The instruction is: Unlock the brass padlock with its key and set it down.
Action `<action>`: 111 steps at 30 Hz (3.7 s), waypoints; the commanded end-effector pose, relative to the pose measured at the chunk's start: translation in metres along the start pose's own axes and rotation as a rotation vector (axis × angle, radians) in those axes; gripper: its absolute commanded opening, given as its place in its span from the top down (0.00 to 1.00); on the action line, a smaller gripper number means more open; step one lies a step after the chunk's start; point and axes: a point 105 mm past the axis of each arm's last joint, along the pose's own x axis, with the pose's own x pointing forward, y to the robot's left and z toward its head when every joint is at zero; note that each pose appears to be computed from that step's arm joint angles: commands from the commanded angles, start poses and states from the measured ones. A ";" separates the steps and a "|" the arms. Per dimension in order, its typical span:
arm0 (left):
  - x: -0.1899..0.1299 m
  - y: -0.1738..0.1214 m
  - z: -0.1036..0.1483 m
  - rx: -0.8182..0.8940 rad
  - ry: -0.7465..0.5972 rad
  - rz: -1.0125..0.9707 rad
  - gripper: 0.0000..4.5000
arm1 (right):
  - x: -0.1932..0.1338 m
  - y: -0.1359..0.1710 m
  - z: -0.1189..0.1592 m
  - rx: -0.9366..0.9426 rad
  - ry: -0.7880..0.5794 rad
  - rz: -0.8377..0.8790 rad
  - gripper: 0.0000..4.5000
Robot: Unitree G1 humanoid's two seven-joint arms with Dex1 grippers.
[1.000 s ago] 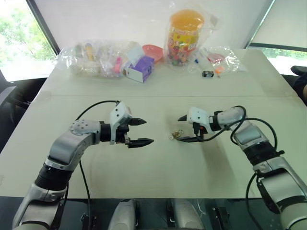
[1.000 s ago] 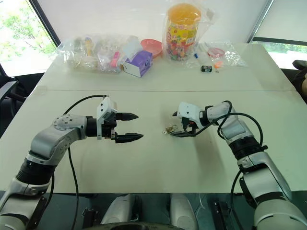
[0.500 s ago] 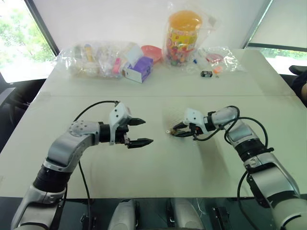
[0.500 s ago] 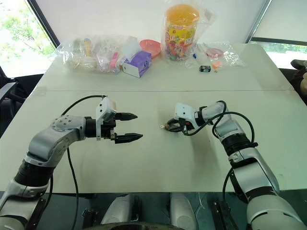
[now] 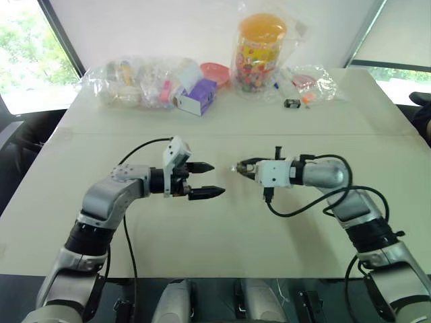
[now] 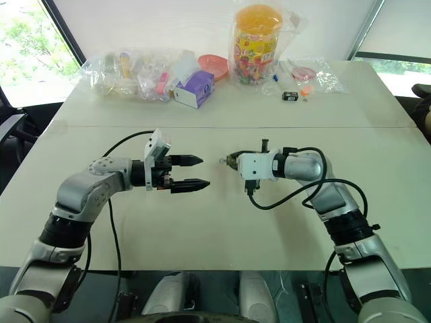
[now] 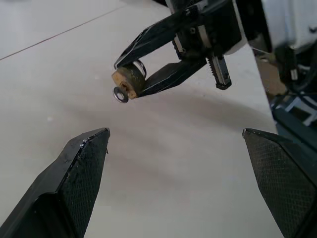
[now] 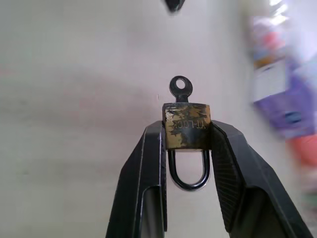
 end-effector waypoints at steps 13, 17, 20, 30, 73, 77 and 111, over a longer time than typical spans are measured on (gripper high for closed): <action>0.011 0.007 0.014 0.001 -0.034 -0.088 0.37 | -0.008 -0.003 0.046 -0.156 -0.042 -0.078 0.85; 0.013 0.006 0.013 0.007 -0.035 -0.085 0.71 | -0.008 -0.003 0.047 -0.164 -0.040 -0.072 0.85; 0.015 0.005 0.014 0.003 -0.044 -0.082 0.71 | -0.008 -0.002 0.047 -0.172 -0.039 -0.063 0.85; 0.013 0.006 0.014 0.002 -0.045 -0.080 0.71 | -0.009 0.000 0.048 -0.180 -0.037 -0.043 0.85; 0.029 -0.001 0.011 -0.126 -0.067 -0.065 0.14 | -0.009 0.003 0.042 -0.091 -0.011 0.046 0.85; 0.033 0.004 0.005 -0.112 -0.057 -0.035 0.14 | -0.010 0.002 0.042 -0.094 -0.009 0.042 0.85; 0.035 0.005 0.004 -0.156 -0.049 -0.074 1.00 | -0.016 -0.001 0.040 0.019 0.005 0.046 0.01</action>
